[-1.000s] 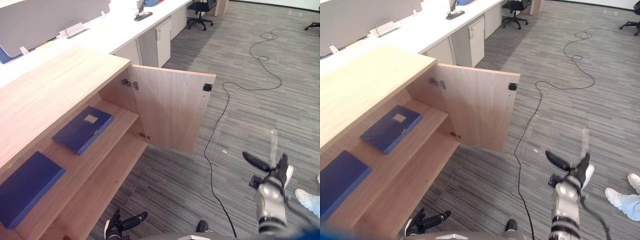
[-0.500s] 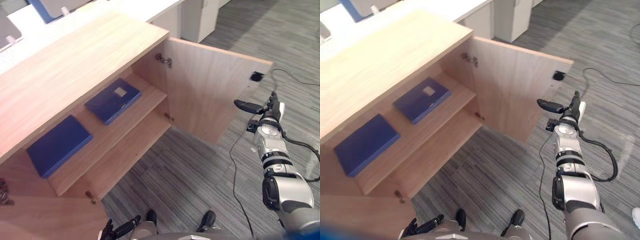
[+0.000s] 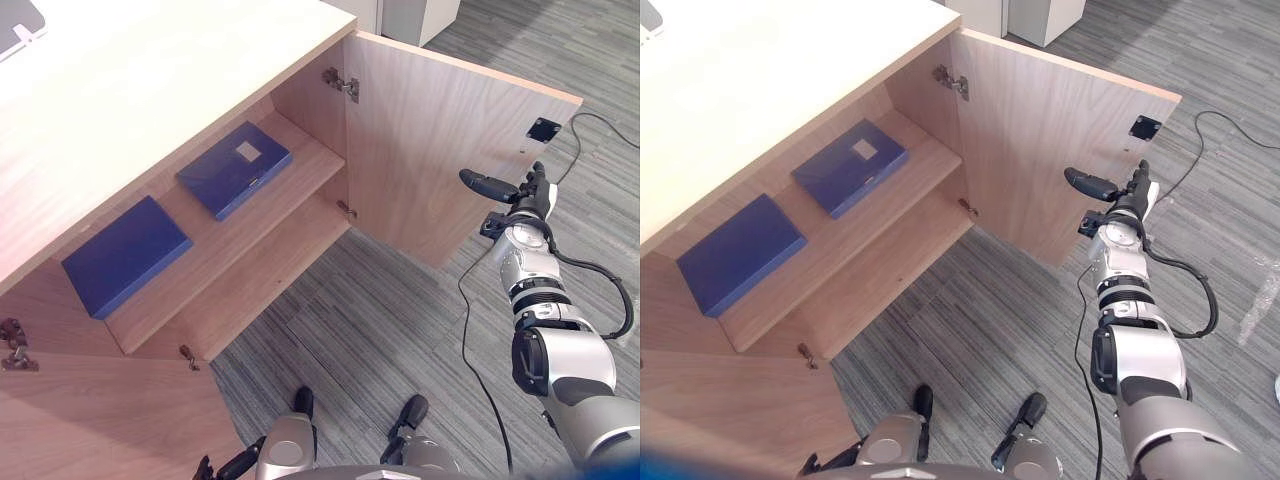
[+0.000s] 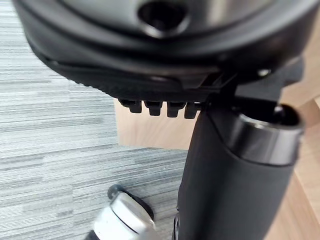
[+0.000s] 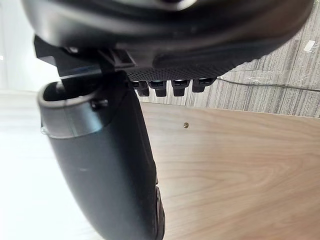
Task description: Walk over to the cabinet, pick up the folder, carry it to the office cabinet, place the folder inside the office cabinet, then close the office cabinet door
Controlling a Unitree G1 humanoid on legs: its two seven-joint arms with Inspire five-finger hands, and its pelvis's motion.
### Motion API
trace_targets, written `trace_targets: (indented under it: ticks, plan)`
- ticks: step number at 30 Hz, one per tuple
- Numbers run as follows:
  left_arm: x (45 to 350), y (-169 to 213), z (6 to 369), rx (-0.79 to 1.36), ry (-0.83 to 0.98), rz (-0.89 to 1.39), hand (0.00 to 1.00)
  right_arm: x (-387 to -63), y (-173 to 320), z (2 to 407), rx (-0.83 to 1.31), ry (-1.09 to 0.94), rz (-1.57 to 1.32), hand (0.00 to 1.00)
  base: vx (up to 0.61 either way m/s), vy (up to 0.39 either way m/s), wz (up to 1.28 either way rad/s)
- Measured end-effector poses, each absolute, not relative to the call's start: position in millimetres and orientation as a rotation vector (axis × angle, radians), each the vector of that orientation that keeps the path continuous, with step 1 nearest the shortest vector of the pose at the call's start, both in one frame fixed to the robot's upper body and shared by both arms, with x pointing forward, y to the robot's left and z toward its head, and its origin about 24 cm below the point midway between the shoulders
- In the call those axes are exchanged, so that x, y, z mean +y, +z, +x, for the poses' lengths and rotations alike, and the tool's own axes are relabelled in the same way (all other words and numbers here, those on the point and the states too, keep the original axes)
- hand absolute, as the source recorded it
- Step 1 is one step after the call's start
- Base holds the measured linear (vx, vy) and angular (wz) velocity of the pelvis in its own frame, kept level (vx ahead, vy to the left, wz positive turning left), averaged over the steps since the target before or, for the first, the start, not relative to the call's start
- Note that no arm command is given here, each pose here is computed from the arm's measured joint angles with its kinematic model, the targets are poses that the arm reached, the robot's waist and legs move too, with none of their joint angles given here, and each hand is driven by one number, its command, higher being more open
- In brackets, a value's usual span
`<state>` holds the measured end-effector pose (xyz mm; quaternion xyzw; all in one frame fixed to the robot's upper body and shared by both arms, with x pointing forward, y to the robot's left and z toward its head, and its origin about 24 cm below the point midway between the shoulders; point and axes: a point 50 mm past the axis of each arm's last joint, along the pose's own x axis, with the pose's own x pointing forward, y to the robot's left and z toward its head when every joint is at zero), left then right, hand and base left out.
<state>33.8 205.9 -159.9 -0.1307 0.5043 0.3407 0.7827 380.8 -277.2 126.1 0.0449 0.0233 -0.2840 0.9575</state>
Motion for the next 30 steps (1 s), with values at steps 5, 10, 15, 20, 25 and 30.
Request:
trace_targets:
  ticks: [5, 10, 15, 20, 25, 30]
  plan:
    - [195.5, -165.7, 20.3, 1.162, 0.750, -0.323, 1.00, -276.8, 142.5, 375.0, -0.069, -0.549, 0.080, 1.00, -0.08, 0.024, -0.17]
    - [199.1, -165.4, 25.8, 1.151, 0.759, -0.320, 1.00, -262.5, 130.8, 363.9, -0.104, -0.497, 0.069, 1.00, 0.03, 0.040, -0.20]
    - [199.9, -165.8, 24.1, 1.164, 0.762, -0.315, 1.00, -242.5, 94.1, 348.7, -0.031, -0.423, 0.018, 1.00, 0.08, 0.077, -0.57]
    - [212.4, -164.5, 21.8, 1.171, 0.728, -0.238, 1.00, -237.2, 69.6, 344.6, 0.068, -0.373, -0.066, 1.00, 0.03, 0.156, -0.40]
    - [226.3, -159.7, 37.3, 1.121, 0.687, -0.186, 1.00, -237.5, 48.7, 334.5, 0.141, -0.306, -0.111, 1.00, -0.04, 0.121, -0.04]
    - [223.4, -159.6, 43.8, 1.115, 0.649, -0.164, 1.00, -255.6, 39.9, 323.8, 0.184, -0.343, -0.144, 1.00, -0.05, 0.032, 0.24]
